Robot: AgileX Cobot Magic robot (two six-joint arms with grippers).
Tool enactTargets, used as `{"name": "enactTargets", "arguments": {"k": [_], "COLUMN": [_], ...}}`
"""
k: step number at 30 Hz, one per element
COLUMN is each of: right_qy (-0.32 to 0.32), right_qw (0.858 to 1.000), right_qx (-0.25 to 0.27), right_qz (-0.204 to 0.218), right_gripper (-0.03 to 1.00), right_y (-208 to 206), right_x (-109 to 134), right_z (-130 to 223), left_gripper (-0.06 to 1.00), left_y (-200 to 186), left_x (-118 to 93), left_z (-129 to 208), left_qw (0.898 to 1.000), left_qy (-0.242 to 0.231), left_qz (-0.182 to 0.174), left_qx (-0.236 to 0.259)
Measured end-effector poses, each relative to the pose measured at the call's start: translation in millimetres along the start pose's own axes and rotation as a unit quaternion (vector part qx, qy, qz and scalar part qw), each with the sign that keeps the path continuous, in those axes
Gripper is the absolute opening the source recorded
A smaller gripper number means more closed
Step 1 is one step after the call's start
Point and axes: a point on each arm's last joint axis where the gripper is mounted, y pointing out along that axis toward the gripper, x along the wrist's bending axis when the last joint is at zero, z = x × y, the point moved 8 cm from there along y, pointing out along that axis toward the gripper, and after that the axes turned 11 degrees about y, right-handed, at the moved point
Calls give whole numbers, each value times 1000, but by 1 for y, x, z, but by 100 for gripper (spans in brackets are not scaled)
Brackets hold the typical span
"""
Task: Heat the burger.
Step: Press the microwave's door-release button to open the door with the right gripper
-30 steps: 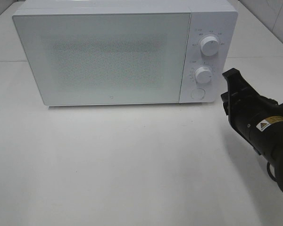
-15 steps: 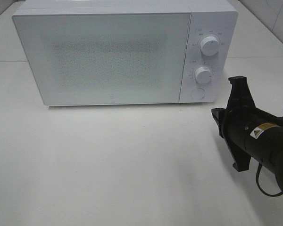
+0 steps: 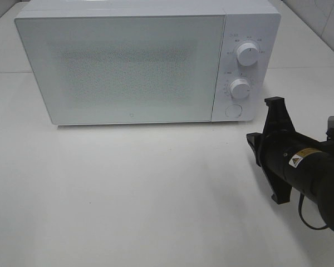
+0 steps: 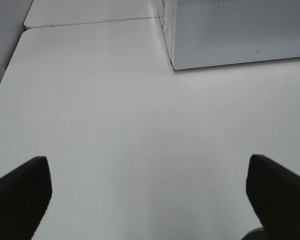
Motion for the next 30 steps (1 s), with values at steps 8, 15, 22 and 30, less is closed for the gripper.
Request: {"name": "enactTargets", "arguments": {"k": [8, 15, 22, 30], "right_qy": [3, 7, 13, 20], "right_qw": [1000, 1000, 1000, 1000], "right_qx": [7, 9, 0, 10], "right_qz": [-10, -13, -16, -16], "right_gripper": [0, 0, 0, 0], "right_y": [23, 43, 61, 77], "right_x": [9, 10, 10, 9], "right_z": [-6, -8, -16, -13], "left_gripper": [98, 98, 98, 98], "left_y": [0, 0, 0, 0], "left_x": [0, 0, 0, 0], "left_z": [0, 0, 0, 0], "left_qw": [1000, 1000, 1000, 1000], "left_qy": [0, 0, 0, 0], "left_qz": [0, 0, 0, 0], "left_qx": [0, 0, 0, 0]}}
